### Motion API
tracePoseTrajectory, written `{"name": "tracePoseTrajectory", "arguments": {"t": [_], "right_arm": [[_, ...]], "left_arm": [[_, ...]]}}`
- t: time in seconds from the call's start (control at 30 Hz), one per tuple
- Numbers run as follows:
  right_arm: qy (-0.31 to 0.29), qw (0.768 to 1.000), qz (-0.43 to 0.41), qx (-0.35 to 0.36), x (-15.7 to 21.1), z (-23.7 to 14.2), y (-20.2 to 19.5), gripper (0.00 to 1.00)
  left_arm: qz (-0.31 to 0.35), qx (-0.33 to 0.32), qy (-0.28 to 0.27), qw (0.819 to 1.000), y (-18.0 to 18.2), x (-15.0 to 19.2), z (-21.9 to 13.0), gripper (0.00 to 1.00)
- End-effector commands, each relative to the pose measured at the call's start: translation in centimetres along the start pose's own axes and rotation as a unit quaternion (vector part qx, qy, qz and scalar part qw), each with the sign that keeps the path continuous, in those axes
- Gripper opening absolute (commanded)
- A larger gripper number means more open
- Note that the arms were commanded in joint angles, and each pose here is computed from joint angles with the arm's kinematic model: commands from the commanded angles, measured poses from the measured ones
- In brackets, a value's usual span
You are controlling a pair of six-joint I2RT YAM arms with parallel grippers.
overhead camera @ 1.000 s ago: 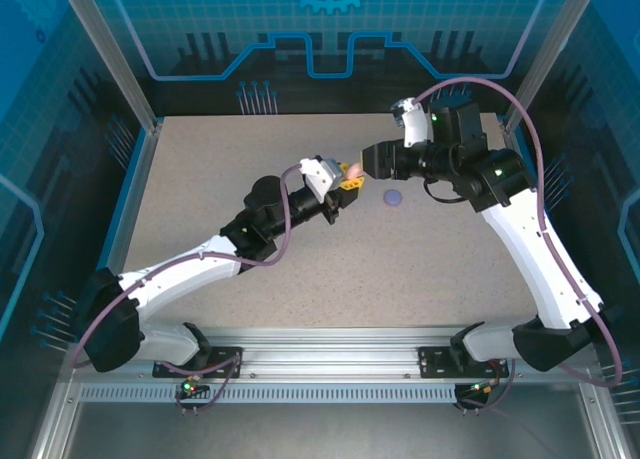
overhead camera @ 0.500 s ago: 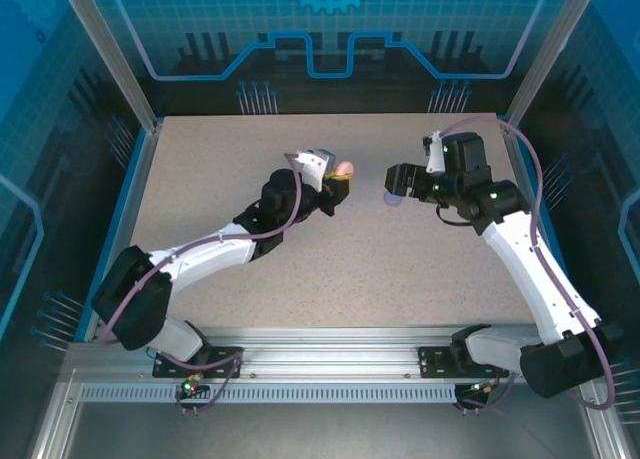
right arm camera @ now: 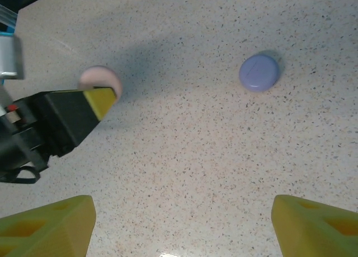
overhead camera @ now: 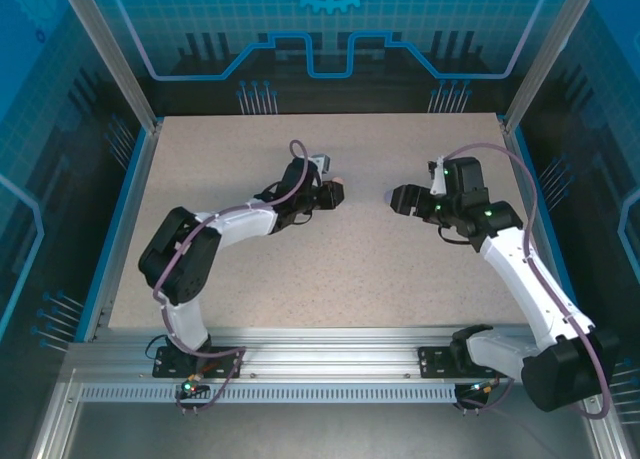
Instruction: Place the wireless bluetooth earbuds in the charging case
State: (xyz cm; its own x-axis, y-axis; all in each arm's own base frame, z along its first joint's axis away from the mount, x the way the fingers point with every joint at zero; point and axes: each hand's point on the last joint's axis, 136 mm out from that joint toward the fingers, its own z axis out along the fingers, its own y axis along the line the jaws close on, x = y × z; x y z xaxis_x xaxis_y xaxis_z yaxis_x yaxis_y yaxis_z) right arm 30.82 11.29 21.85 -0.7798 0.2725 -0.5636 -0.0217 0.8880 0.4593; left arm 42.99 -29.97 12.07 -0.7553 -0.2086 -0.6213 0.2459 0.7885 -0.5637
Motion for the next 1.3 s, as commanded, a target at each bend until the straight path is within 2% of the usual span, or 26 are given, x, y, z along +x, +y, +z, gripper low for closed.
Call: {"name": "tracePoseTrajectory", "arguments": {"t": [0.0,0.47,0.57,0.67,0.87,1.13,1.27], "right_arm": [[-0.015,1.0,0.011,-0.005,-0.3,-0.5,-0.4,0.84],[-0.008,1.0,0.021,-0.005,0.2,-0.2,-0.9,0.84],[-0.008,1.0,0.022,-0.004,0.1,-0.3,-0.9,0.84],[-0.005,1.0,0.023,-0.009,0.3,-0.4,-0.7,0.84],[-0.013,1.0,0.022,-0.013,0.0,-1.1,-0.4,0.84],[-0.022,0.999,0.021,-0.021,-0.7,-1.8,0.2,0.84],[-0.025,0.999,0.018,-0.023,-1.0,-2.2,0.5,0.85]], "left_arm": [[-0.045,0.003,0.046,0.998,-0.1,0.9,1.3,0.0],[-0.135,0.005,0.122,0.983,1.1,3.9,6.8,0.0],[-0.142,0.003,0.142,0.98,1.2,4.5,7.8,0.07],[-0.144,0.0,0.158,0.977,1.4,4.9,8.4,0.18],[-0.146,-0.014,0.166,0.975,2.1,4.9,8.2,0.37],[-0.151,-0.04,0.166,0.974,4.1,4.2,6.7,0.5],[-0.144,-0.055,0.148,0.977,5.4,2.7,4.9,0.59]]}}
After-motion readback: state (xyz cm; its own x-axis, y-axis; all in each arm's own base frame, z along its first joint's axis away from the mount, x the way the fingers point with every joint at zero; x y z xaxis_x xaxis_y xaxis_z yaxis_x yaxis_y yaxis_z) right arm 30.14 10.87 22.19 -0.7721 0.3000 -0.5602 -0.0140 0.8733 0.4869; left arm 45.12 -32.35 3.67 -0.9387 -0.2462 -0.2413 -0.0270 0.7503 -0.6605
